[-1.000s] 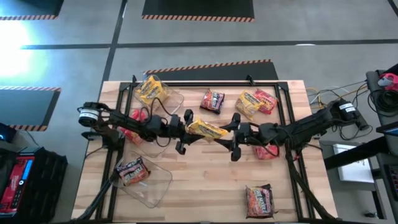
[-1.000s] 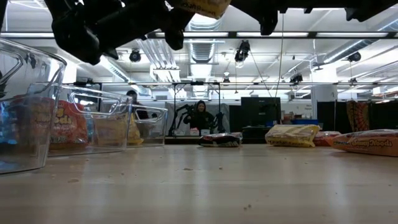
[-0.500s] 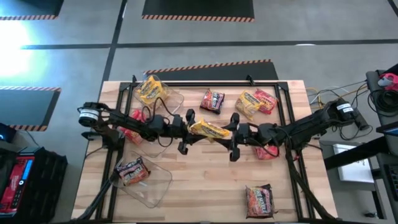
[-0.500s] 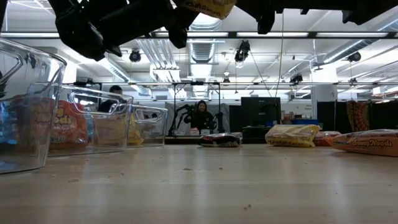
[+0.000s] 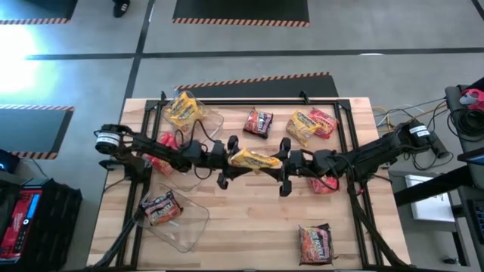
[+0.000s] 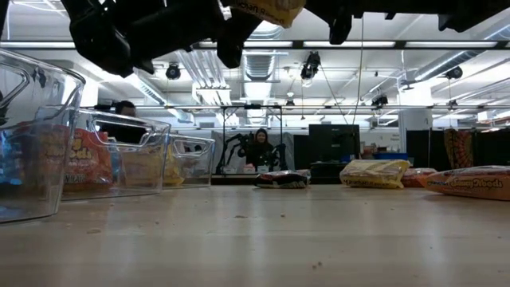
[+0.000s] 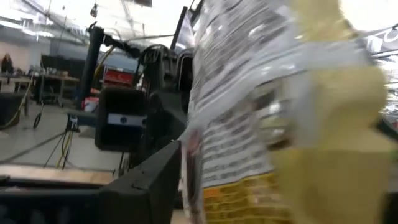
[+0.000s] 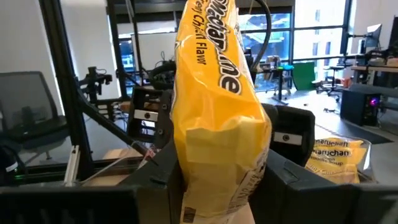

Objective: Sort Maruchan noodles
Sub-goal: Put the yellow noodles pack into the top transparent bin

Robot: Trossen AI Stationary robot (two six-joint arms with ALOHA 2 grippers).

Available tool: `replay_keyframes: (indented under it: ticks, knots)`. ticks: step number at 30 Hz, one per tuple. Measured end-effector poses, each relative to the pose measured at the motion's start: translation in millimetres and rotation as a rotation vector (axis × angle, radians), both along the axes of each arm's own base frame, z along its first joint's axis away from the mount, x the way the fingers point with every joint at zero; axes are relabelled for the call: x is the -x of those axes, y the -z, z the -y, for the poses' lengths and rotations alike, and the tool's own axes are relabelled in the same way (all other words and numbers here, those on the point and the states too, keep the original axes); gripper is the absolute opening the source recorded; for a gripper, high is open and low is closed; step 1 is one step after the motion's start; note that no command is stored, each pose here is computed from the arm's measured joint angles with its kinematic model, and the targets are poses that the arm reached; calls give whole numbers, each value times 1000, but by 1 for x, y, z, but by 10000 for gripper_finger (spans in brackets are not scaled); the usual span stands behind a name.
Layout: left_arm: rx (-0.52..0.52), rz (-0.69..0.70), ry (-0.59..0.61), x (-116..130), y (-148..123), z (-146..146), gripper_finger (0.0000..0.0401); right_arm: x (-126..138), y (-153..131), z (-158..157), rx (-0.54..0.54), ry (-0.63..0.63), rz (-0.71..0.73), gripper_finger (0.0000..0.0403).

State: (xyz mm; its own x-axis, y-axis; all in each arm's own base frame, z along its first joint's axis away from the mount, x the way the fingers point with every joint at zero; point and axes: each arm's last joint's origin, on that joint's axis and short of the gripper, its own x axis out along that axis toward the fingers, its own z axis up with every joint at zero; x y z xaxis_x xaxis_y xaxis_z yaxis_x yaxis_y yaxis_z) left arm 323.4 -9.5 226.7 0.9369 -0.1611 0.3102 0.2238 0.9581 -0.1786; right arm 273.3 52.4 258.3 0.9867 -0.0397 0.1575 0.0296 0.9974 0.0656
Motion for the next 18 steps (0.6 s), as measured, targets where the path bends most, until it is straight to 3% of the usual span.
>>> replay_keyframes:
  ticks: [9, 18]
  knots:
    - [-36, -118, -52, 2, 2, -13, 252, 7, -1, 3, 1, 43, -81, 114]
    - [-104, -367, -101, 22, -7, -24, 260, 32, -2, 12, -51, 144, -293, 114]
